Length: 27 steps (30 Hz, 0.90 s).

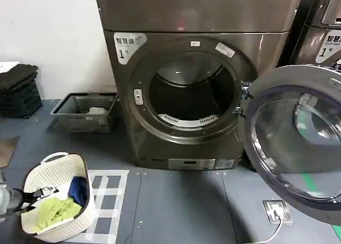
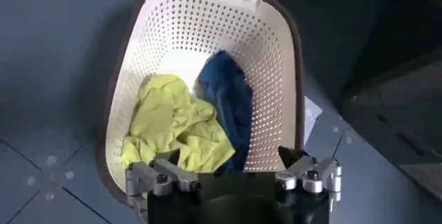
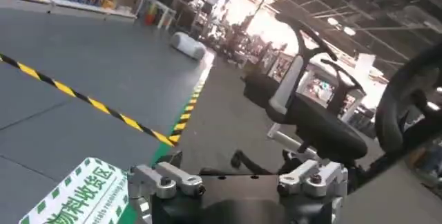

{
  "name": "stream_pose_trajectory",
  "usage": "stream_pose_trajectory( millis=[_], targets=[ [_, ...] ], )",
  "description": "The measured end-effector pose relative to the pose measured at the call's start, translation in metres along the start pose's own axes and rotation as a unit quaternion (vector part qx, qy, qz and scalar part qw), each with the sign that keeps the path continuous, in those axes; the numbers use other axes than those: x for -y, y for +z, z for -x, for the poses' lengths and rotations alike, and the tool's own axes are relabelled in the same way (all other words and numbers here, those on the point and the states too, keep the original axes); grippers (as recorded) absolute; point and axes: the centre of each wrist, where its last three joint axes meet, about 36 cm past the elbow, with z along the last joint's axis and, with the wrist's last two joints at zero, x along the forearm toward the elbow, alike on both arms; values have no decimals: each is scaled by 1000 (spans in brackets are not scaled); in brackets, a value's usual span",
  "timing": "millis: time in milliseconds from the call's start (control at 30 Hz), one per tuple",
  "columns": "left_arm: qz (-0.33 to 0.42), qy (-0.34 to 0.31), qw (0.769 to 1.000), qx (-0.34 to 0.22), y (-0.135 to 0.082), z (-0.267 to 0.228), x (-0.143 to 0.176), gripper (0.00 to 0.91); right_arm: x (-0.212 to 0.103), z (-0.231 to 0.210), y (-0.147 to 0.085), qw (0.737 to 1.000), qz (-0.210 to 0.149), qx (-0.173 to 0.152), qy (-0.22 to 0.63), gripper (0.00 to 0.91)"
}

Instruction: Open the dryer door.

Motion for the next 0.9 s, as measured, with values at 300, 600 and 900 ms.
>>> stream_pose_trajectory(
  millis=[300, 600, 900],
  targets=[
    [-1, 0, 1000, -1, 0, 0, 0, 907, 0, 0, 1, 1000, 4, 1, -1, 907],
    [-1, -2, 1000, -2, 1, 1, -2, 907, -1, 0, 0, 1000, 4, 2, -4, 907],
    [-2, -3, 1000, -4, 4, 2, -3, 907, -1, -2, 1, 1000, 1, 3, -5, 907]
  ],
)
